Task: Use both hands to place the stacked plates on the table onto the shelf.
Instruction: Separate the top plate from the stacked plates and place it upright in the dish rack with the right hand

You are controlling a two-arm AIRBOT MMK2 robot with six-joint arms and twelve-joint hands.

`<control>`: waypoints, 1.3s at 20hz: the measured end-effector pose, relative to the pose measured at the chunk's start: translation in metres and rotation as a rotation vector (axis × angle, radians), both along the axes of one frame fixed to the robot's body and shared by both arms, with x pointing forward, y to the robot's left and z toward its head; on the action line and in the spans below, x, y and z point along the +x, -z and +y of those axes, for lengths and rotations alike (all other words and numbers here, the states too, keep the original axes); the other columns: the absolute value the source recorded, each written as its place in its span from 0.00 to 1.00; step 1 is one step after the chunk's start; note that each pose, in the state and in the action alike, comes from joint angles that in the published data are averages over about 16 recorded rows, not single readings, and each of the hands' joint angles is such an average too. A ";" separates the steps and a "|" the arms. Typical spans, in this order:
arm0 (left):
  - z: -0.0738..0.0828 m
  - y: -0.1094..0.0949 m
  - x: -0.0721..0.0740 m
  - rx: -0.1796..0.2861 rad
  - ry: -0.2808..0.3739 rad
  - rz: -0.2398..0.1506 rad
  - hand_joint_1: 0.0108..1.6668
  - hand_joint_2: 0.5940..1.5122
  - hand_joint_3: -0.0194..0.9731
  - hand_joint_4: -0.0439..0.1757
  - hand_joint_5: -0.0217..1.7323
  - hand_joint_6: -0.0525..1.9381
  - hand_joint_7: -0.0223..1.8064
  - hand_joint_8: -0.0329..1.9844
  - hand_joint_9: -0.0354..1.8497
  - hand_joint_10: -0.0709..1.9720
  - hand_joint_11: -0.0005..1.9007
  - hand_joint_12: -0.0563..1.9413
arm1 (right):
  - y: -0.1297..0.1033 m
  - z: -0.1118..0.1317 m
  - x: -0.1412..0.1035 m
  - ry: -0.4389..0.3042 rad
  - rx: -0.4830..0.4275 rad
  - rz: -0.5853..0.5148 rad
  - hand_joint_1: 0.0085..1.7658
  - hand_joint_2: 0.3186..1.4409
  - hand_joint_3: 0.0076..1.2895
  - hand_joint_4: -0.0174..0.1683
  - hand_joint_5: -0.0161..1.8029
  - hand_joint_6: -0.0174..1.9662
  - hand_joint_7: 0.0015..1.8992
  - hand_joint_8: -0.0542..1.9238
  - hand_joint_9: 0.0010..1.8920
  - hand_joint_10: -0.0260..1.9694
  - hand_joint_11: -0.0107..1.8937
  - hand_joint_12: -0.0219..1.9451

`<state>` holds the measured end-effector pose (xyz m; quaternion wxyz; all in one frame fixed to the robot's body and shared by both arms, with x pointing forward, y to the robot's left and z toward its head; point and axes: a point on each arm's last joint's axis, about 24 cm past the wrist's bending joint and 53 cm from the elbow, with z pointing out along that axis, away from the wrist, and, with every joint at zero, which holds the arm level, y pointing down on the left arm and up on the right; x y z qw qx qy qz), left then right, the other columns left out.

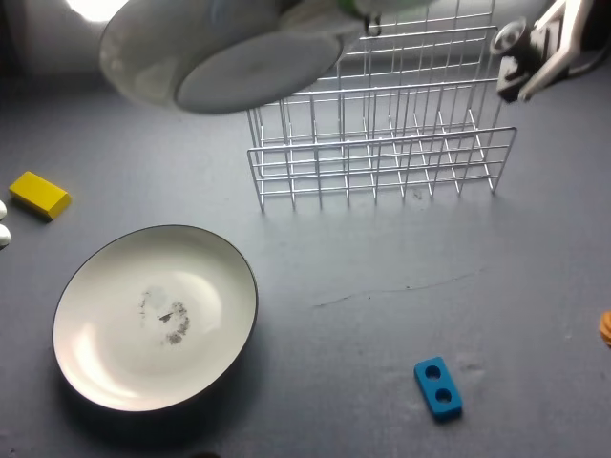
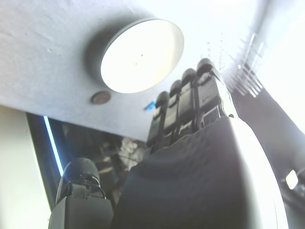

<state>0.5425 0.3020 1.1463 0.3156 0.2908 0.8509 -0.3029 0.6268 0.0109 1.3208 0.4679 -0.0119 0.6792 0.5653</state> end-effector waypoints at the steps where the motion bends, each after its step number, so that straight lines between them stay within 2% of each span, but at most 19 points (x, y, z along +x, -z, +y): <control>1: -0.001 0.001 0.000 -0.002 0.003 0.001 0.00 0.52 0.04 0.21 0.02 0.03 0.02 0.02 0.03 0.04 0.01 0.03 | -0.002 -0.005 0.005 0.011 0.014 0.010 0.71 0.60 0.01 0.05 0.52 0.46 0.62 0.40 0.72 0.07 0.51 0.53; 6: -0.011 0.006 -0.002 -0.010 0.022 0.013 0.00 0.52 0.04 0.22 0.02 0.03 0.02 0.02 0.03 0.04 0.01 0.03 | -0.006 -0.031 0.032 0.066 0.077 0.078 0.71 0.60 0.01 0.05 0.52 0.46 0.63 0.38 0.73 0.05 0.52 0.52; 15: -0.039 0.026 0.003 -0.024 0.047 0.032 0.00 0.53 0.04 0.22 0.02 0.03 0.02 0.02 0.03 0.04 0.01 0.03 | 0.010 -0.076 0.072 0.174 0.147 0.230 0.71 0.60 0.01 0.05 0.52 0.46 0.63 0.37 0.75 0.04 0.52 0.51; 22: -0.057 0.043 0.014 -0.023 0.041 0.033 0.00 0.53 0.04 0.22 0.02 0.03 0.02 0.02 0.03 0.04 0.01 0.03 | 0.027 -0.097 0.090 0.238 0.155 0.309 0.71 0.60 0.01 0.05 0.53 0.46 0.62 0.38 0.75 0.03 0.51 0.52; 26: -0.062 0.051 0.019 -0.018 0.027 0.036 0.00 0.54 0.04 0.22 0.02 0.03 0.02 0.02 0.03 0.04 0.01 0.03 | 0.036 -0.103 0.098 0.259 0.154 0.328 0.71 0.60 0.01 0.05 0.53 0.46 0.62 0.38 0.74 0.03 0.50 0.53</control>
